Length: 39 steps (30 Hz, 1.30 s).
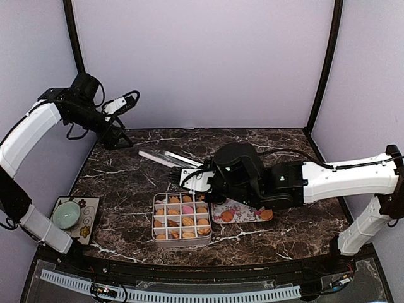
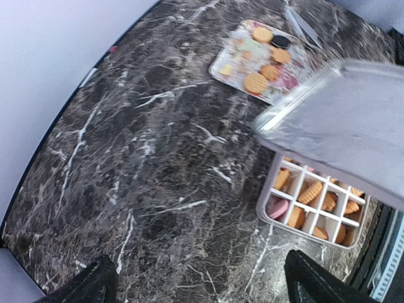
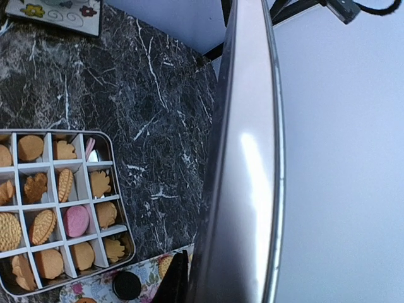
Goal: Pack the cookies
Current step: Pass from the left arm to the right
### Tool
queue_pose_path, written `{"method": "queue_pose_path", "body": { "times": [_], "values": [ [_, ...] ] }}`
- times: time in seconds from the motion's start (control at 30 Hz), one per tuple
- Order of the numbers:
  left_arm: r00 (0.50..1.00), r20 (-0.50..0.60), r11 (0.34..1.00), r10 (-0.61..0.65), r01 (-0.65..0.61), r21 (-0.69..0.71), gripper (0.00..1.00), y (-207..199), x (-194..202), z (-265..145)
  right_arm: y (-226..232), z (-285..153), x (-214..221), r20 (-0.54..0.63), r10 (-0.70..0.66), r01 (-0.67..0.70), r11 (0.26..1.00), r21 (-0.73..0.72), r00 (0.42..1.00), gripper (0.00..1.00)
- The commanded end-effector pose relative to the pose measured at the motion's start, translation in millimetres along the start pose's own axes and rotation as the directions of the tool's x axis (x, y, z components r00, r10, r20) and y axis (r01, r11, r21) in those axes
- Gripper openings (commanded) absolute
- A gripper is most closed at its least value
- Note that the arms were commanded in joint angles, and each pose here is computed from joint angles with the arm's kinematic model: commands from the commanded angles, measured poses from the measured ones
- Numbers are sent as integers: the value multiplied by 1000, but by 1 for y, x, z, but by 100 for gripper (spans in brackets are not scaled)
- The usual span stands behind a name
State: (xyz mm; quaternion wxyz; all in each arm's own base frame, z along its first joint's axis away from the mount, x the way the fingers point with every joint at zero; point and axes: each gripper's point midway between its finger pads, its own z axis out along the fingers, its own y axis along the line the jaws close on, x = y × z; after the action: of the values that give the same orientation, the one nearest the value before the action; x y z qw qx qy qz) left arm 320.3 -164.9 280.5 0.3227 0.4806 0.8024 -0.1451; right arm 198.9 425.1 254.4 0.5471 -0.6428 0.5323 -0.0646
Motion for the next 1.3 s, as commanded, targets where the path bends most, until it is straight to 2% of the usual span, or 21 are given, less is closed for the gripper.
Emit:
{"method": "queue_pose_path", "body": {
  "times": [0.0, 0.07, 0.13, 0.23, 0.37, 0.47, 0.53, 0.63, 0.73, 0.83, 0.87, 0.93, 1.03, 1.13, 1.2, 1.27],
  "values": [
    [963, 234, 985, -134, 155, -74, 99, 40, -32, -41, -21, -16, -19, 88, 227, -230, 973, 23, 970, 8],
    [953, 230, 976, -197, 212, -41, 99, 51, -22, -35, -28, -19, -27, 107, 329, -332, 943, 5, 938, 8],
    [945, 192, 964, -264, 267, 8, 99, 55, -9, -22, -37, -25, -39, 133, 452, -451, 892, -36, 882, 8],
    [932, 142, 942, -334, 323, 91, 99, 51, 6, -3, -46, -35, -58, 158, 627, -604, 778, -171, 763, 8],
    [925, 143, 930, -352, 328, 164, 99, 40, 14, 10, -55, -48, -69, 93, 844, -747, 514, -421, 528, 9],
    [923, 141, 922, -357, 324, 211, 99, 30, 17, 14, -52, -62, -76, 11, 933, -725, 286, -626, 359, 11],
    [925, 133, 919, -356, 321, 231, 99, 25, 21, 16, -46, -66, -73, -54, 954, -703, 177, -689, 294, 13],
    [930, 114, 913, -351, 313, 262, 99, 16, 29, 20, -33, -59, -62, -158, 957, -701, 61, -711, 244, 14],
    [937, 103, 910, -334, 292, 294, 98, 5, 35, 24, -6, -42, -46, -284, 937, -721, -52, -691, 204, 16],
    [949, 83, 911, -303, 263, 316, 97, -10, 40, 33, 9, -26, -32, -372, 917, -737, -154, -658, 141, 14],
    [954, 70, 910, -291, 254, 329, 96, -17, 42, 37, 13, -20, -26, -362, 922, -735, -150, -661, 138, 14],
    [966, 33, 906, -258, 230, 356, 94, -34, 45, 47, 19, -19, -23, -423, 904, -711, -256, -655, 64, 14],
    [978, -25, 899, -209, 202, 388, 92, -57, 54, 64, 19, -13, -18, -441, 897, -692, -317, -648, 2, 13],
    [978, -44, 892, -203, 203, 404, 91, -64, 58, 71, 16, -7, -11, -455, 889, -691, -355, -630, -42, 12],
    [977, -53, 890, -206, 209, 405, 90, -64, 61, 73, 13, -3, -8, -449, 893, -713, -336, -616, -33, 12],
    [977, -55, 891, -204, 209, 404, 90, -64, 63, 75, 5, -2, -7, -414, 910, -743, -280, -608, -4, 12]
  ]
}}
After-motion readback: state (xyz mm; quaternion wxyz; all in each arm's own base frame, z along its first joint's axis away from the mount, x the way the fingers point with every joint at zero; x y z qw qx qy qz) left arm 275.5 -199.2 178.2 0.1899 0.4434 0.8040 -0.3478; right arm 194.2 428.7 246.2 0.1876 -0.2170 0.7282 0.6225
